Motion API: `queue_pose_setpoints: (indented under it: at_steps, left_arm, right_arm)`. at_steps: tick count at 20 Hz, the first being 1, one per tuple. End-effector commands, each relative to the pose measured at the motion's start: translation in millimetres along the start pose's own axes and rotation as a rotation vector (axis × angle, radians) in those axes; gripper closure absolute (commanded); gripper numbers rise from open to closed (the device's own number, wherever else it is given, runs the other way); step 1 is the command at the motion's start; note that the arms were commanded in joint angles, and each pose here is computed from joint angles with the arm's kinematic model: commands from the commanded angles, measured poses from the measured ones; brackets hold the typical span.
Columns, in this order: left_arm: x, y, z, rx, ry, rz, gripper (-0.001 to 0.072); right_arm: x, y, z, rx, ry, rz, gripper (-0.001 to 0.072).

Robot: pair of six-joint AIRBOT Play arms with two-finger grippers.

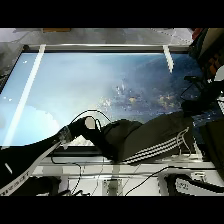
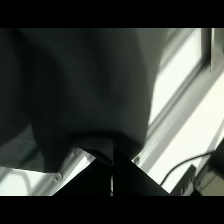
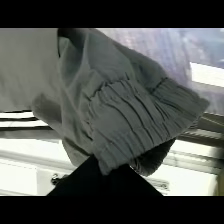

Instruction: Fold the clothes and pants, and hang the long-sleeved shirts on hangers.

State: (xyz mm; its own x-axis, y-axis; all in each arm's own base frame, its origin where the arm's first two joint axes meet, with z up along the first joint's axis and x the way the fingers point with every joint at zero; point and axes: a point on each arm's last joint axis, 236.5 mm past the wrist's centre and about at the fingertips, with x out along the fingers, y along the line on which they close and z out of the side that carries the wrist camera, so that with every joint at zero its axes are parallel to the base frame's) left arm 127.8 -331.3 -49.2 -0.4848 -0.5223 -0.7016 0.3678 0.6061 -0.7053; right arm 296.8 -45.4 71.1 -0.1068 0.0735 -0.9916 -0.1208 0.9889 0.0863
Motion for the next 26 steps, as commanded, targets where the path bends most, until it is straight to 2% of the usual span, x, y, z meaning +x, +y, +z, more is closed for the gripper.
queue_pose_setpoints:
  at_steps: [1,2,3,6,10,11,13,14,16,23,26]
  left_arm:
    - [-0.5,7.1,21.3,-0.023,-0.078,0.001,0.0682]
    - [-0.4,7.2,21.4,-0.023,-0.079,0.001,0.0626]
    - [-0.4,7.1,21.5,-0.023,-0.079,0.001,0.0607]
    - [-0.6,8.5,25.3,-0.023,-0.095,0.006,0.0607]
    - [-1.3,10.3,31.0,-0.023,-0.119,0.013,0.0607]
    - [-1.4,10.5,32.0,-0.024,-0.123,0.014,0.0607]
    - [-1.9,11.8,35.8,-0.024,-0.14,0.019,0.0607]
    - [-2.3,12.5,38.3,-0.024,-0.15,0.022,0.0607]
    - [-3.1,14.0,43.1,-0.024,-0.171,0.028,0.0607]
    - [-5.1,17.1,52.6,-0.024,-0.212,0.041,0.0607]
    - [-6.0,18.3,56.3,-0.024,-0.229,0.046,0.0607]
  right_arm:
    - [5.7,-6.8,-5.8,0.01,0.03,-0.025,0.0688]
    - [11.1,-6.5,-15.1,0.019,0.071,-0.011,0.0689]
    - [19.5,-7.2,-22.1,0.05,0.1,0.003,0.0689]
    - [53.1,-7.8,-51.4,0.115,0.228,0.041,0.0689]
    - [81.9,-50.2,-103.9,0.207,0.412,-0.087,0.0686]
    - [83.3,-55.8,-117.3,0.252,0.454,-0.096,0.0642]
    - [87.0,-62.4,-129.8,0.343,0.476,-0.091,0.0152]
    - [88.1,-64.6,-132.9,0.358,0.479,-0.084,0.0118]
    - [89.1,-70.0,-134.7,0.356,0.469,-0.075,0.0088]
    - [110.3,-115.7,-84.2,0.393,0.154,-0.11,0.0129]
    - [115.2,-113.2,-60.6,0.522,-0.026,0.091,0.0159]
